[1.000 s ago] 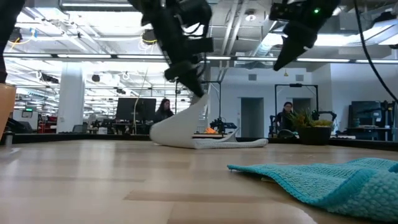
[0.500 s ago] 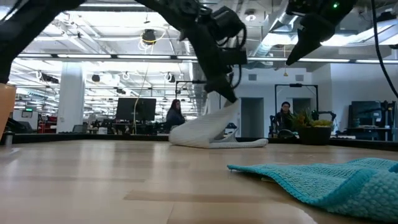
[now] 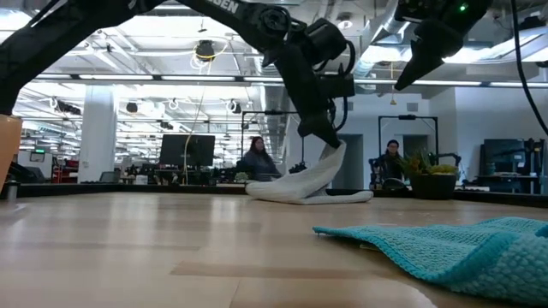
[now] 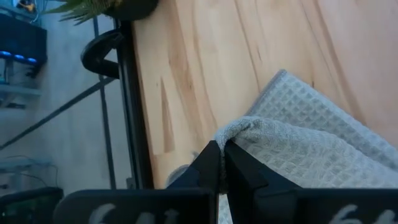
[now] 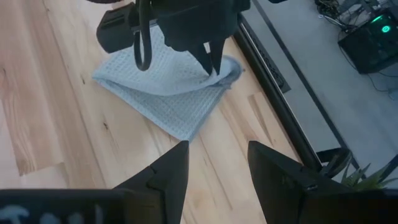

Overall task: Fold microfiber towels
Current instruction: Fold the gray towel

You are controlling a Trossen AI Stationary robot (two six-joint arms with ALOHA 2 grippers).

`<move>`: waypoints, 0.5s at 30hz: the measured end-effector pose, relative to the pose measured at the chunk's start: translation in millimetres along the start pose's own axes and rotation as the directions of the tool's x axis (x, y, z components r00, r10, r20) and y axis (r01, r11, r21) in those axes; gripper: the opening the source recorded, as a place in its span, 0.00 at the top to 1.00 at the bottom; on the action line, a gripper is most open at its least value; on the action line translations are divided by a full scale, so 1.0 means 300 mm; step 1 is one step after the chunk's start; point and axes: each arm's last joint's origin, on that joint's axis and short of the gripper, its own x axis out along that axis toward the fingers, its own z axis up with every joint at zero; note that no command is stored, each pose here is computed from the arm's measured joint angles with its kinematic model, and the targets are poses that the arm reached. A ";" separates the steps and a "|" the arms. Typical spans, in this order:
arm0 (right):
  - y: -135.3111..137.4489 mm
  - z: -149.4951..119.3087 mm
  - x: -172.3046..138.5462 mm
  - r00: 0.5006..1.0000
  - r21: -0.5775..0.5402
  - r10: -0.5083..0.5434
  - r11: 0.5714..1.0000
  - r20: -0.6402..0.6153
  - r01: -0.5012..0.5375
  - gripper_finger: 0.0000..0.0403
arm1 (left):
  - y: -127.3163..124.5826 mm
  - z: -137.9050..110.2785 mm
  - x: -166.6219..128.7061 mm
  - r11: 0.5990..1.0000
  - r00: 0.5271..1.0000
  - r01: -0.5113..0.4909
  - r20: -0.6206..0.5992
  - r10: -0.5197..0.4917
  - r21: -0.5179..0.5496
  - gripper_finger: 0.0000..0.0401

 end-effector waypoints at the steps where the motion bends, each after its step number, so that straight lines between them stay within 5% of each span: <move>1: 0.000 0.000 0.000 1.000 0.000 0.000 1.000 0.000 0.000 0.53 | 0.000 0.000 0.000 1.000 1.000 0.000 -0.001 0.000 0.010 1.00; 15: 0.000 0.000 0.000 1.000 0.001 0.000 1.000 0.000 0.000 0.53 | 0.001 0.003 -0.001 1.000 1.000 0.006 0.020 -0.006 0.027 0.72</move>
